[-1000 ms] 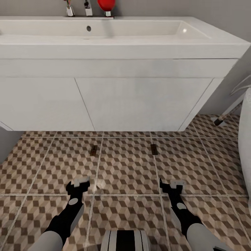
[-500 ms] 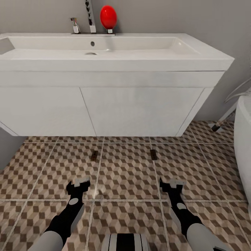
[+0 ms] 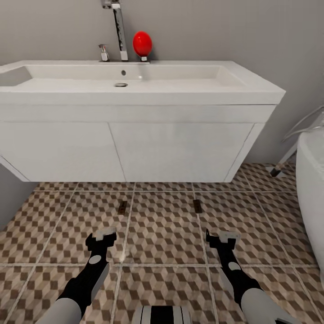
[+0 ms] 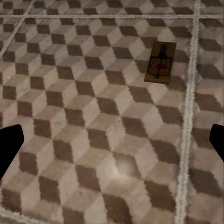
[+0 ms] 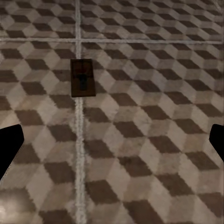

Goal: Take the four mousetraps from the cabinet in the bathroom and place them on the bathroom floor. Make sure all four end up on the same floor surface, and ensure that at least two of them are either under or directly next to the same bathroom sink.

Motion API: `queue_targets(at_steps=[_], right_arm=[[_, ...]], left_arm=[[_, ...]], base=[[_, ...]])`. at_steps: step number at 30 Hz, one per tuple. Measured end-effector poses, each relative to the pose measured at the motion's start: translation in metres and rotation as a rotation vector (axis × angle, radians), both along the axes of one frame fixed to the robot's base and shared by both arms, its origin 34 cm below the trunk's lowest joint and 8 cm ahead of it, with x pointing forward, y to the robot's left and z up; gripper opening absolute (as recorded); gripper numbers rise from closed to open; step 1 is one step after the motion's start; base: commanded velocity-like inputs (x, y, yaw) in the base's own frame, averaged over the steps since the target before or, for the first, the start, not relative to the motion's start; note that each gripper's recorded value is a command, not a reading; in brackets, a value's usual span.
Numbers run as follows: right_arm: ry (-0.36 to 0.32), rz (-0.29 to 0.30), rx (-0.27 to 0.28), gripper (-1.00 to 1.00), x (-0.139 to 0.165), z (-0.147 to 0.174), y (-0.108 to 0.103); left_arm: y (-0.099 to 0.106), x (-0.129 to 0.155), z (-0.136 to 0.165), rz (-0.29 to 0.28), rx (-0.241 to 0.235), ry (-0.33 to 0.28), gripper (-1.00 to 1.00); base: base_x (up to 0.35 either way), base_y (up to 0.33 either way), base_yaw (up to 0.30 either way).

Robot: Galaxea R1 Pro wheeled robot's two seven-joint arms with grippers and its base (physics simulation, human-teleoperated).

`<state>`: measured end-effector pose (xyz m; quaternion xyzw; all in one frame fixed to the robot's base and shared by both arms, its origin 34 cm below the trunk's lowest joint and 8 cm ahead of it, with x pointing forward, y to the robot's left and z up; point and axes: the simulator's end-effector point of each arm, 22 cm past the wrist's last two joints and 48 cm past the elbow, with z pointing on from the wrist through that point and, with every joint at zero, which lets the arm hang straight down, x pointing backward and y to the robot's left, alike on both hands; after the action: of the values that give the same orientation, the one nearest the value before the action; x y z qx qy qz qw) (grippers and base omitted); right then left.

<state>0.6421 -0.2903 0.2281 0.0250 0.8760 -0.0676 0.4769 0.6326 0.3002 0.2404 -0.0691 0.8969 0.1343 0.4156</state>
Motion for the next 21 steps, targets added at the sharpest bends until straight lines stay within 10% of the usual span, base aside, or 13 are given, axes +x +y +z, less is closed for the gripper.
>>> queue_targets(at_steps=[21], right_arm=[[-0.086,0.000,0.000,1.00,0.021,0.051,0.000]], left_arm=[[0.000,0.020,0.050,0.000,0.000,-0.085,1.00]], base=[[-0.314,0.000,0.000]])
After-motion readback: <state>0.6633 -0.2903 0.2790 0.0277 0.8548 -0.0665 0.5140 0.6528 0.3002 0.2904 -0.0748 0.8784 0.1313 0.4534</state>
